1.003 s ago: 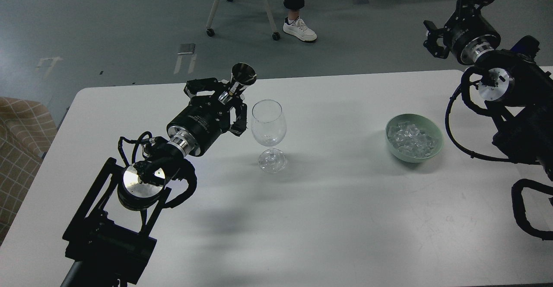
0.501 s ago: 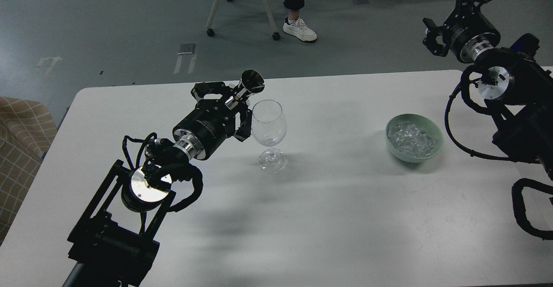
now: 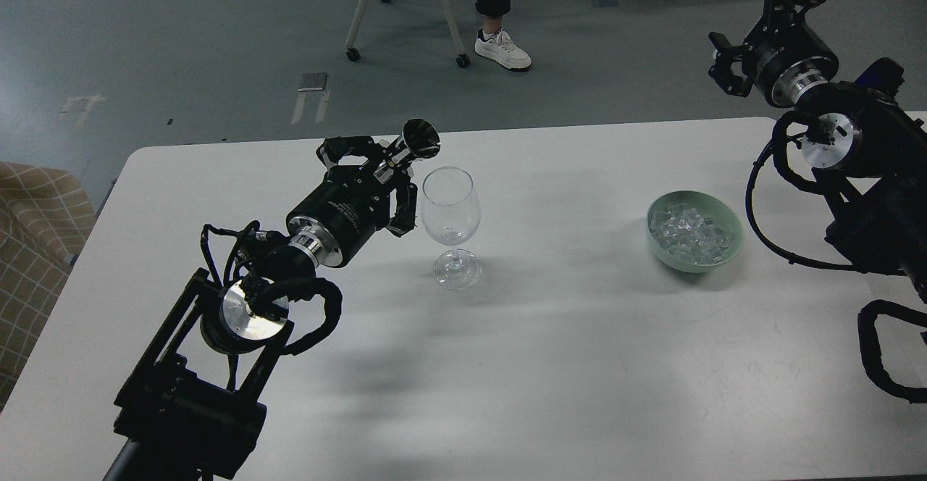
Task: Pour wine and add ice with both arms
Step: 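Tilt the jigger over the wine glass with the left gripper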
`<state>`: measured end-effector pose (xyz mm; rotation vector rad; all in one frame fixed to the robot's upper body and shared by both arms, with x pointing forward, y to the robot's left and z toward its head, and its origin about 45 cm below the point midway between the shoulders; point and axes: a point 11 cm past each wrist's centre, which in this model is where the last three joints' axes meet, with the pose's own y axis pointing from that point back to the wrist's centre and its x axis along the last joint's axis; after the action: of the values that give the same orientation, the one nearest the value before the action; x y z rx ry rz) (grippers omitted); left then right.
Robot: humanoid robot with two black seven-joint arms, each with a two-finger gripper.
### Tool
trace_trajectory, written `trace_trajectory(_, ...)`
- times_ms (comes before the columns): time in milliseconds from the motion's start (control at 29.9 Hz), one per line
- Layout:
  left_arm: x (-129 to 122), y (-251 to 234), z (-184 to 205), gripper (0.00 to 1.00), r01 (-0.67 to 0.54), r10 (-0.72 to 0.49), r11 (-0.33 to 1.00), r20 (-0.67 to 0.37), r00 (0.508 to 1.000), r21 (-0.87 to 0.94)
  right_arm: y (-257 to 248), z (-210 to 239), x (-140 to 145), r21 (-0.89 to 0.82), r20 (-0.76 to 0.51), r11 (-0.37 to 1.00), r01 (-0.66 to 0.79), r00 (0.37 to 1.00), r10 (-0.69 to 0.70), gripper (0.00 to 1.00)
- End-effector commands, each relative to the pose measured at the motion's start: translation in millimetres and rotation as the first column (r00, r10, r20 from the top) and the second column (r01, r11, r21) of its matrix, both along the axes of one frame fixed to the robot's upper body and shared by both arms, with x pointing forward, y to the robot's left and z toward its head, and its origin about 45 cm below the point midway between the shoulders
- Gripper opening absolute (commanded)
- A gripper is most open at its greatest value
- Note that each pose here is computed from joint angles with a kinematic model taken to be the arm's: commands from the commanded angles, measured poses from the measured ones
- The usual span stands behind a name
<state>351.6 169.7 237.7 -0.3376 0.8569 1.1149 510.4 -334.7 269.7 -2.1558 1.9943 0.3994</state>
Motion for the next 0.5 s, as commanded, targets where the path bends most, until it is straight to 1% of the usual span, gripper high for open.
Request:
trace_trajectory(0, 1.5, -0.5, 2.7, 0.00, 0.001, -0.001, 1.000, 0.010, 1.000, 0.004, 0.4, 0.4, 0.1, 0.000, 0.001, 1.000, -0.001, 1.000, 0.001, 1.00)
trace_trajectory(134, 1.4, -0.6, 4.7, 0.00, 0.009, -0.010, 1.000, 0.039, 0.999, 0.028, 0.0, 0.0, 0.0, 0.000, 0.000, 1.000, 0.000, 1.000, 0.000, 1.00)
trace_trajectory(234, 0.1, -2.6, 6.6, 0.00, 0.032, -0.038, 0.997, 0.089, 0.995, 0.069, 0.1, -0.4, -0.3, 0.000, 0.000, 1.000, -0.001, 1.000, 0.001, 1.00)
trace_trajectory(468, 1.1, -2.5, 5.8, 0.00, 0.030, -0.038, 0.997, 0.091, 0.995, 0.078, -0.1, -0.7, -0.3, 0.000, -0.001, 1.000, -0.001, 1.000, 0.001, 1.00)
